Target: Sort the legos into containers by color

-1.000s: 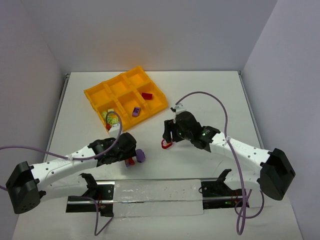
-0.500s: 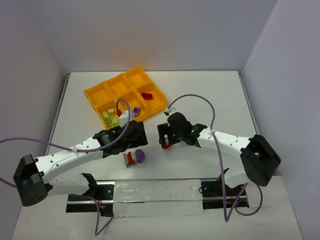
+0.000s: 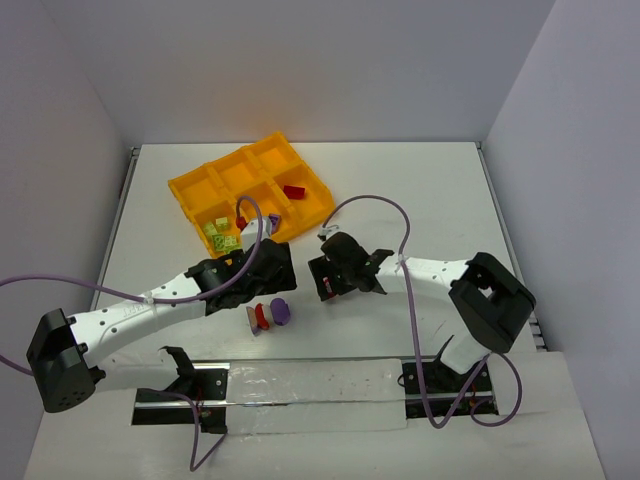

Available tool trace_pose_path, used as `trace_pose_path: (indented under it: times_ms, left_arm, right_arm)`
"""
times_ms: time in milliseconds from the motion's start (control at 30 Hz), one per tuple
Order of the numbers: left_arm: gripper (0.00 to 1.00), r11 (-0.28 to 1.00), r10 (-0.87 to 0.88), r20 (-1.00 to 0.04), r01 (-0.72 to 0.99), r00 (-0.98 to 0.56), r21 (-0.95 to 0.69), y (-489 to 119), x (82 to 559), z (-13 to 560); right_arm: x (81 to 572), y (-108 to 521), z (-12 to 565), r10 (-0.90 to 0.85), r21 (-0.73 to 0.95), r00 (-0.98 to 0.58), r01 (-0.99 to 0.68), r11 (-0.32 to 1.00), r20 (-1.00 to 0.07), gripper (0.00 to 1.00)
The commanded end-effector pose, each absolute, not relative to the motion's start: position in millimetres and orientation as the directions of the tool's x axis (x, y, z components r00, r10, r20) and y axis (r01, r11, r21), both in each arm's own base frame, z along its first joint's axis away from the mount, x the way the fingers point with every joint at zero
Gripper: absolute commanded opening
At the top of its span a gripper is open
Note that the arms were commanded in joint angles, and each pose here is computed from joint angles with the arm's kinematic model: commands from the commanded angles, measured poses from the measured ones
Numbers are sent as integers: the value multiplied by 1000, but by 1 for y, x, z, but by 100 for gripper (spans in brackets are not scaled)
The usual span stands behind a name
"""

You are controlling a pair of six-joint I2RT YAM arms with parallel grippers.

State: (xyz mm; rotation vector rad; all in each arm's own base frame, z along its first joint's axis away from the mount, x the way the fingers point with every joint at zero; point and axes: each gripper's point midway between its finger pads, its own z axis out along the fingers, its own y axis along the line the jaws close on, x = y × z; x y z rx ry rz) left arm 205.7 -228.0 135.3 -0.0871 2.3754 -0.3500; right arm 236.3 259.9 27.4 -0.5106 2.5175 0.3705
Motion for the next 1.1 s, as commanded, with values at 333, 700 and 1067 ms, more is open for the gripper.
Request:
trace_pose_path:
  times_ms: [333, 700, 1067]
  left_arm:
    - [85, 954, -181, -677, 41, -713, -298, -232, 210, 142]
    - [85, 944, -254, -716, -5, -651, -331, -209, 212, 167]
    - [85, 925, -292, -667, -26, -685, -378, -194, 195, 168]
  right_arm:
    - [266, 273, 49, -267, 101, -700, -437, 894, -662, 40]
    - [322, 286, 152, -187, 96, -558, -439, 894, -808, 29]
    - [445, 310, 164, -121, 108, -570, -352, 930, -813, 34]
